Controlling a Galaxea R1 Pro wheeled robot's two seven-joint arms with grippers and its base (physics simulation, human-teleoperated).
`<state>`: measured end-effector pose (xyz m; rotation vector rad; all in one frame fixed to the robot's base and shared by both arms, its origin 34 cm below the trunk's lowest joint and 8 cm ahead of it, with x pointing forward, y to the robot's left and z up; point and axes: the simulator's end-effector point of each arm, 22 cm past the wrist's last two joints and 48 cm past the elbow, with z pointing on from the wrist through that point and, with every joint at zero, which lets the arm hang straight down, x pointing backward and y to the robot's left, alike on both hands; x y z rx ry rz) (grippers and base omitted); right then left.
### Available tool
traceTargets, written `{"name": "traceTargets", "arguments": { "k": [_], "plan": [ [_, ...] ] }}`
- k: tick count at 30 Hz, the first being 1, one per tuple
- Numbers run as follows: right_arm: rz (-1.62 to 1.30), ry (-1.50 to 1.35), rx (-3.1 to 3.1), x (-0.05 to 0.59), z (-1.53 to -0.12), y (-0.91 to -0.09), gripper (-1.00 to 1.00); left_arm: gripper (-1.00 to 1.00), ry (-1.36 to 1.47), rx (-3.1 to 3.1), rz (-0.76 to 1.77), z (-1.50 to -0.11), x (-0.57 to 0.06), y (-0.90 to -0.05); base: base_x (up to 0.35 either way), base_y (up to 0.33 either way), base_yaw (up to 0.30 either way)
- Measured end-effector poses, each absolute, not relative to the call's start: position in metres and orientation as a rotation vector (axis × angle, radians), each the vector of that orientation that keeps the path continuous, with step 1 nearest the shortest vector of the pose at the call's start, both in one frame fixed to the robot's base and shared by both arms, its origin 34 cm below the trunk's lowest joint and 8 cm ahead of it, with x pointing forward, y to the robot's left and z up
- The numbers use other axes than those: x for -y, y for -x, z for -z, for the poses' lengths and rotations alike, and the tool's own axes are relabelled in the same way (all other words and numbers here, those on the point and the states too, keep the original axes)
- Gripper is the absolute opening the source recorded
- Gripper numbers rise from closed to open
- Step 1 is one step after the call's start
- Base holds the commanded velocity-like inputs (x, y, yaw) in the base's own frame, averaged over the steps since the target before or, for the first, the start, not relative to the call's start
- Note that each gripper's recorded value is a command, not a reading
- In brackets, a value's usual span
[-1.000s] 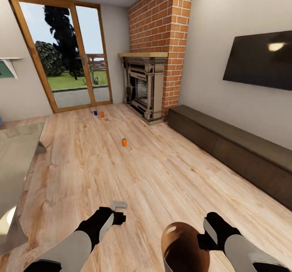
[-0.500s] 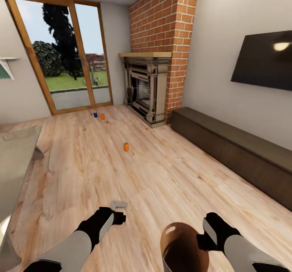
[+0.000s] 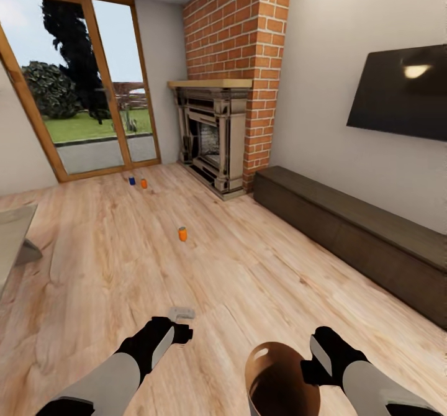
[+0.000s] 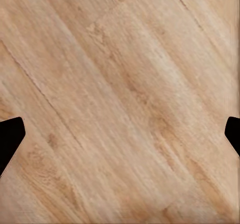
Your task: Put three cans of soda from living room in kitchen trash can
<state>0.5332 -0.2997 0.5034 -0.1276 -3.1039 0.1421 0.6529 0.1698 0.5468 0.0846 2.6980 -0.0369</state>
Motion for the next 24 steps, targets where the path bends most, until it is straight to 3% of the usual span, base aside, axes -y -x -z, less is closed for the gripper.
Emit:
{"name": "traceTargets", "arguments": {
  "k": [9,24],
  "plan": [
    [-0.146,0.119,3.102,0.2987,-0.5031,-0.5326,-1.0,1.0,-0.085,-2.698,0.038,-0.5469,-0.1694,-0.6529,0.344,0.001,-0.144],
    [-0.134,0.12,3.094,0.2943,-0.5,-0.5269,-1.0,1.0,-0.085,-2.698,0.038,-0.5469,-0.1691,-0.6528,0.343,0.103,-0.016]
  ]
}}
